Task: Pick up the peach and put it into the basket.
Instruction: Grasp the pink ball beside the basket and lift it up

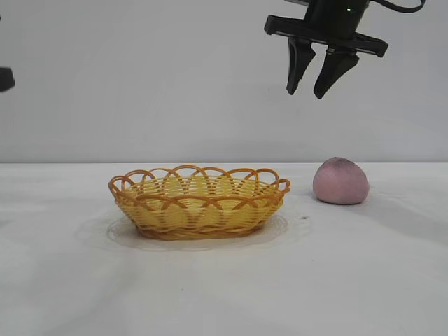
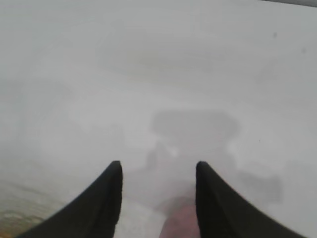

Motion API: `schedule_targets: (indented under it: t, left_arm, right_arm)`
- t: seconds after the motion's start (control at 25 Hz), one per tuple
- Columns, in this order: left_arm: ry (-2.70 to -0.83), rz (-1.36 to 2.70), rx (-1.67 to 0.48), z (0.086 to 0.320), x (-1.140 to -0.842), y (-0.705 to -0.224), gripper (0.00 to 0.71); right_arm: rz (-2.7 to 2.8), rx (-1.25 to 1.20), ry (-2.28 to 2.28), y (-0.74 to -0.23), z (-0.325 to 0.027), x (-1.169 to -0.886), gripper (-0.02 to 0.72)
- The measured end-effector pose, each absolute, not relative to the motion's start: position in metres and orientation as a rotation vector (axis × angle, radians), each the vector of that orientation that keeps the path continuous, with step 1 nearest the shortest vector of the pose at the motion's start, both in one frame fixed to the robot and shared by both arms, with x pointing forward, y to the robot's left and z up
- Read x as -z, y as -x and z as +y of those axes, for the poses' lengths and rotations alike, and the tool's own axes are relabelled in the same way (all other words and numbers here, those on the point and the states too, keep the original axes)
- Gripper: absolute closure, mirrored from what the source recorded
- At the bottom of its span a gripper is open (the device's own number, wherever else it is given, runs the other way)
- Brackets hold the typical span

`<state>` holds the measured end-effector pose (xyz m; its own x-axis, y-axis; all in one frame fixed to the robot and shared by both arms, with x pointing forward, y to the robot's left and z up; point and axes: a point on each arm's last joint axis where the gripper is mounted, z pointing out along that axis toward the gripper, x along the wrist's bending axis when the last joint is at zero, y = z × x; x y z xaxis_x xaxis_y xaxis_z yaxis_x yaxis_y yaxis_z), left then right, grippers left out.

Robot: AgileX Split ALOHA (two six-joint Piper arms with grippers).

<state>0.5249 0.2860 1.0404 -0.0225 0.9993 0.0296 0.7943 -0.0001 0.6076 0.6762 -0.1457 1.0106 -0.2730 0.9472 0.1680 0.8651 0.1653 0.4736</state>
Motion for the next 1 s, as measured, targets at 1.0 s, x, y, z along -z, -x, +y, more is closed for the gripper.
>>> schedule_targets:
  t: [1.0]
  left_arm:
    - [-1.603, 1.681, -0.866, 0.31, -1.048, -0.232, 0.33]
  right_arm:
    - [2.299, -0.712, -1.759, -0.675, -0.146, -1.01, 0.429]
